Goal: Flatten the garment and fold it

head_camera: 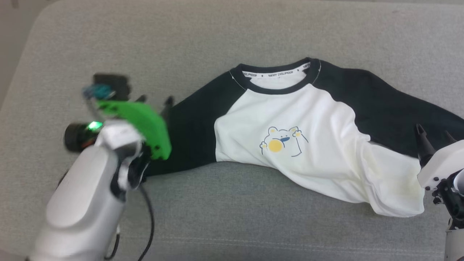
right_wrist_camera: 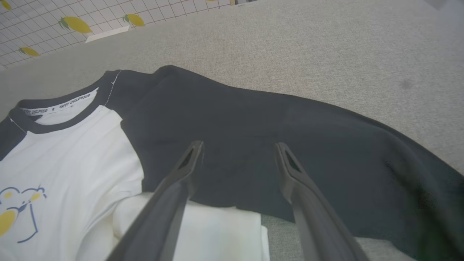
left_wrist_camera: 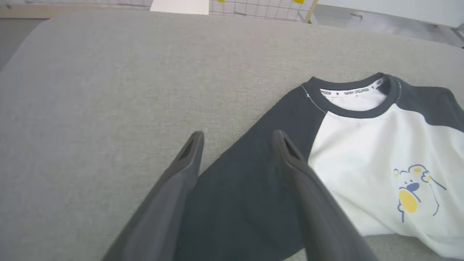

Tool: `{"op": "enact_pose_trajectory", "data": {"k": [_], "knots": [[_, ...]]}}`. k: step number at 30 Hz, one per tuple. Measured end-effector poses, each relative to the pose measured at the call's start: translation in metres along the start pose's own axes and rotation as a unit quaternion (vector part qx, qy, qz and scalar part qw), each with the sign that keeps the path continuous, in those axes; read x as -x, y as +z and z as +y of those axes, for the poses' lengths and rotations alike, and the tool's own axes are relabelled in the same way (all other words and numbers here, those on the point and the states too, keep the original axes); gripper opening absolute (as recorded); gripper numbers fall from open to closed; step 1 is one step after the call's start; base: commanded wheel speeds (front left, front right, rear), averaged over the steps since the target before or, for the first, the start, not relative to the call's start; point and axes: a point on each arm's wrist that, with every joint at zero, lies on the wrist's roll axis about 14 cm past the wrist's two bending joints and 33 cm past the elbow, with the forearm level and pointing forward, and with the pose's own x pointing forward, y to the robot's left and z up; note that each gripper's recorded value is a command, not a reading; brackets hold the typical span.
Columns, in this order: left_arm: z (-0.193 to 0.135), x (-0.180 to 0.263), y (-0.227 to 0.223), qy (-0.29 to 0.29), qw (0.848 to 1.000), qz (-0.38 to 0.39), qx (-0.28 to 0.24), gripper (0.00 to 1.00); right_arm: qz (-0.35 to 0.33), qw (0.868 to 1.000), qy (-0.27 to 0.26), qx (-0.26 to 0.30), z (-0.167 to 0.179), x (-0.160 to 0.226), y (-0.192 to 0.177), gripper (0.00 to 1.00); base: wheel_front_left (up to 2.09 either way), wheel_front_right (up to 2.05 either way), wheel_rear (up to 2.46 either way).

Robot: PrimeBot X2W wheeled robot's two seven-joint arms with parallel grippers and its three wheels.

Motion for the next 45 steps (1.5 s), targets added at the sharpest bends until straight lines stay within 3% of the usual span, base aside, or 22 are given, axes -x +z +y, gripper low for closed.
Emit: {"op": "enact_pose_trajectory", "data": {"k": [7, 16, 21, 25, 26, 27, 28, 31, 36, 40, 45], "knots": [[-0.025, -0.052, -0.014, -0.04, 0.988, 0.12, -0.084, 1.0, 0.009, 1.0, -0.014, 0.004, -0.01, -0.007, -0.005, 1.0, 0.0, 0.0, 0.0], [-0.029, -0.091, -0.068, -0.043, 0.95, 0.256, -0.173, 1.0, 0.036, 0.998, -0.047, -0.002, -0.036, -0.007, -0.027, 1.0, 0.0, 0.0, 0.0], [-0.022, -0.104, -0.084, -0.027, 0.933, 0.299, -0.197, 1.0, 0.041, 0.997, -0.067, -0.006, -0.052, -0.004, -0.034, 1.0, 0.0, 0.0, 0.0], [-0.024, -0.107, -0.095, -0.023, 0.92, 0.345, -0.181, 1.0, 0.045, 0.996, -0.08, -0.007, -0.061, -0.002, -0.039, 1.0, 0.0, 0.0, 0.0], [-0.025, -0.107, -0.098, -0.025, 0.92, 0.357, -0.162, 0.47, 0.045, 0.996, -0.081, -0.008, -0.062, -0.002, -0.04, 1.0, 0.0, 0.0, 0.0], [-0.026, -0.106, -0.1, -0.028, 0.917, 0.367, -0.152, 0.16, 0.045, 0.996, -0.082, -0.009, -0.063, -0.002, -0.042, 1.0, 0.0, 0.0, 0.0], [-0.027, -0.105, -0.1, -0.03, 0.916, 0.371, -0.147, 0.0, 0.047, 0.996, -0.082, -0.01, -0.063, -0.002, -0.043, 1.0, 0.0, 0.0, 0.0], [-0.033, -0.103, -0.101, -0.045, 0.919, 0.371, -0.121, 0.0, 0.048, 0.996, -0.08, -0.01, -0.061, -0.005, -0.044, 1.0, 0.0, 0.0, 0.0], [-0.036, -0.101, -0.094, -0.063, 0.943, 0.324, -0.034, 0.0, 0.046, 0.997, -0.065, -0.003, -0.051, -0.013, -0.041, 1.0, 0.0, 0.0, 0.0], [-0.037, -0.099, -0.079, -0.071, 0.96, 0.27, 0.024, 0.0, 0.014, 0.999, -0.043, 0.011, -0.037, -0.028, -0.009, 1.0, 0.0, 0.0, 0.0], [-0.037, -0.094, -0.064, -0.08, 0.971, 0.224, 0.029, 0.0, 0.002, 0.997, 0.006, 0.072, 0.003, -0.054, 0.037, 1.0, 0.0, 0.0, 0.0]]}}
